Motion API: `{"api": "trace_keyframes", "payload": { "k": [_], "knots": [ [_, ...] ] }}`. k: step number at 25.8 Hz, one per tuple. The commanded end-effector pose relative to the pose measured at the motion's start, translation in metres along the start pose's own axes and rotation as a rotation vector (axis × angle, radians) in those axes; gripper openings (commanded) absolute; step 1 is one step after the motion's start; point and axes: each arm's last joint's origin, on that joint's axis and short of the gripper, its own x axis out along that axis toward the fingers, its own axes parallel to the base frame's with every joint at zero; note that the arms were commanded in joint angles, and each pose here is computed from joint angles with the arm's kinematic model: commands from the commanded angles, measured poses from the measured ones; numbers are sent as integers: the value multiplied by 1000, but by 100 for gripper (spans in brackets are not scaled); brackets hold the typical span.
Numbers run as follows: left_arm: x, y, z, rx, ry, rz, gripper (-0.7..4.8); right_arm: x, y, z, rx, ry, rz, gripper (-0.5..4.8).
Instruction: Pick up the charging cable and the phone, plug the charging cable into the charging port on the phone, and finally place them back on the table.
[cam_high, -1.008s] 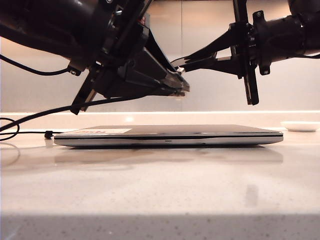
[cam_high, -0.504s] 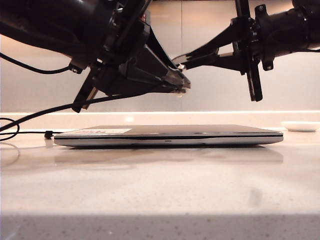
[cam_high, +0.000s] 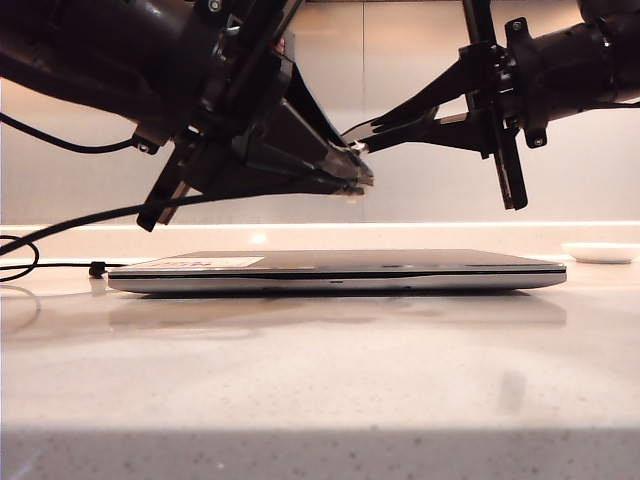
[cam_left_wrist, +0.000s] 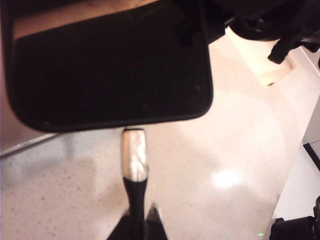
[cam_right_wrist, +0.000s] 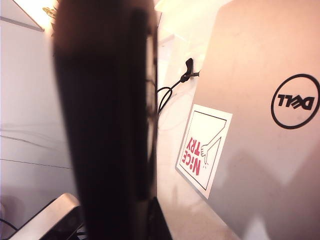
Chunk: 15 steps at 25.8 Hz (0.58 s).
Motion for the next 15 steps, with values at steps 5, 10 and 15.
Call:
{"api": "trace_keyframes", "payload": {
  "k": [5,10,15],
  "knots": [
    [-1,-4,8,6,-68,-28,-6,7,9,-6,-34,48,39,-6],
    [-1,-4,8,6,-68,-28,-6,6,8,-5,-38,43,37,-6],
    [-1,-4,8,6,-68,-28,29,4,9,-3,-44,31,38,-6]
  ]
}}
